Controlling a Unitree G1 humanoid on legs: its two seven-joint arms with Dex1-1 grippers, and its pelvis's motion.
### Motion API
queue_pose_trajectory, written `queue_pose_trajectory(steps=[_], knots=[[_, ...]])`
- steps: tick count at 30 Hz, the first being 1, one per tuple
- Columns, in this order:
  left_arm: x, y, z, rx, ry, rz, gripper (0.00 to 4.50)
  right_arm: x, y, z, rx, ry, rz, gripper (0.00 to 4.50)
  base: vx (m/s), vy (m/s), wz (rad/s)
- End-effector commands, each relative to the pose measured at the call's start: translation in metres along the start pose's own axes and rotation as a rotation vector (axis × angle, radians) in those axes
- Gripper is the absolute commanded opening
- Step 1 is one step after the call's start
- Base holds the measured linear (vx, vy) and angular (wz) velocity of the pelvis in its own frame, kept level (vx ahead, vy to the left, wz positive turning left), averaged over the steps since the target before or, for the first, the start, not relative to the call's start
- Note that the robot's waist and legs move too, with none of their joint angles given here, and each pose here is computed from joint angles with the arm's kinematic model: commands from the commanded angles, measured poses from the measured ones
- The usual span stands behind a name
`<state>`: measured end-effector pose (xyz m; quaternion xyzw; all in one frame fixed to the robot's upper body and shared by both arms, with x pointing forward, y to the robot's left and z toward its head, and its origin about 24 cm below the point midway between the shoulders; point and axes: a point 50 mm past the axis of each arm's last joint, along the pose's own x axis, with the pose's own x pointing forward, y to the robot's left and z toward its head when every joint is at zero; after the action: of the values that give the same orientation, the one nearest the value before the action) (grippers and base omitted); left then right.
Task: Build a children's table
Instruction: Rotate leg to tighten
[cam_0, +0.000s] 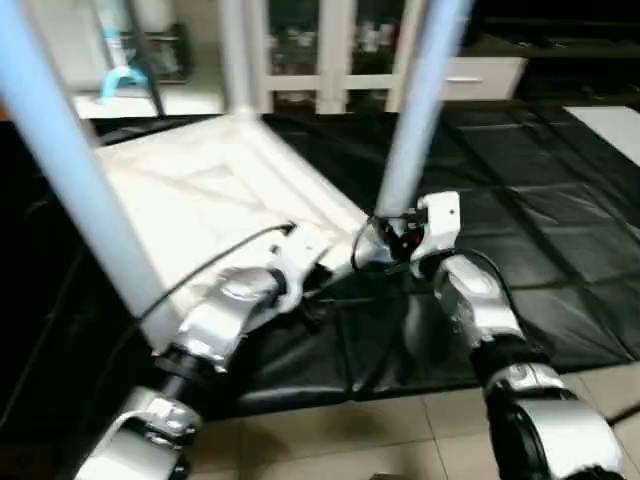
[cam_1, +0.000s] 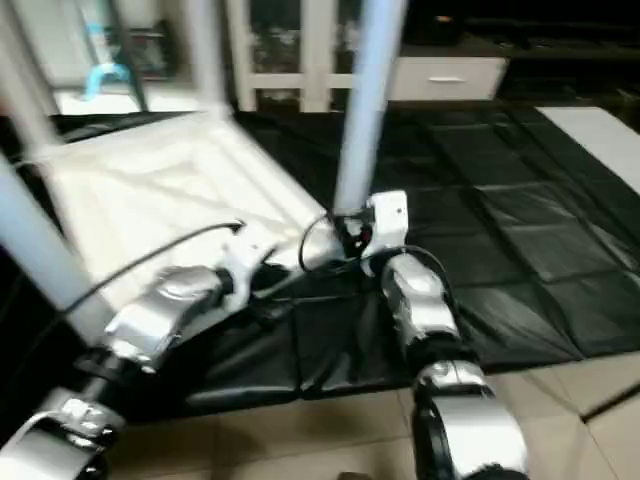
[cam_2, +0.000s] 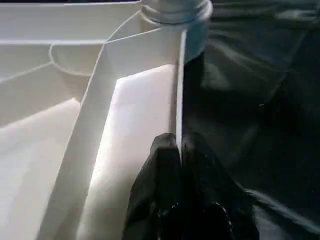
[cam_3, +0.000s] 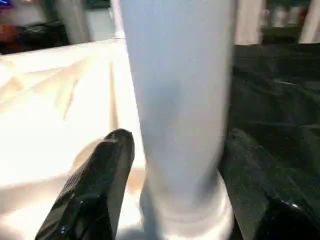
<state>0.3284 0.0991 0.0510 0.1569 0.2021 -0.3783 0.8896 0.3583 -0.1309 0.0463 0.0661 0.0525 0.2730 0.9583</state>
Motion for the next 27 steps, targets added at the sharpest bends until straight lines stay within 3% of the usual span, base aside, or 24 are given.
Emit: queue_pose_trajectory(steps=[1, 2, 6, 11, 16, 20, 27], knots=[[-0.007, 0.009, -0.006, 0.003, 0.016, 0.05, 0.0, 0.005, 0.013, 0.011, -0.026, -0.044, 0.135, 3.2, 0.0, 0.0, 0.0], [-0.014, 0.008, -0.009, 0.035, 0.008, 0.005, 0.0, -0.001, 0.005, 0.023, -0.066, -0.077, 0.205, 3.31, 0.0, 0.0, 0.0], [-0.032, 0.0, -0.014, 0.106, -0.037, -0.127, 0.0, -0.017, -0.01, 0.041, -0.145, -0.073, 0.343, 3.56, 0.0, 0.0, 0.0], [-0.051, -0.015, -0.019, 0.159, -0.055, -0.279, 0.0, -0.029, -0.028, 0.052, -0.183, -0.06, 0.359, 3.56, 0.0, 0.0, 0.0], [-0.057, -0.022, -0.022, 0.178, -0.052, -0.317, 0.0, -0.034, -0.035, 0.05, -0.23, -0.004, 0.367, 3.56, 0.0, 0.0, 0.0], [-0.056, -0.025, -0.019, 0.18, -0.069, -0.329, 0.0, -0.039, -0.027, 0.04, -0.18, 0.06, 0.502, 3.56, 0.0, 0.0, 0.0], [-0.056, -0.031, -0.017, 0.181, -0.076, -0.357, 0.0, -0.041, -0.026, 0.027, -0.153, 0.146, 0.561, 3.56, 0.0, 0.0, 0.0]])
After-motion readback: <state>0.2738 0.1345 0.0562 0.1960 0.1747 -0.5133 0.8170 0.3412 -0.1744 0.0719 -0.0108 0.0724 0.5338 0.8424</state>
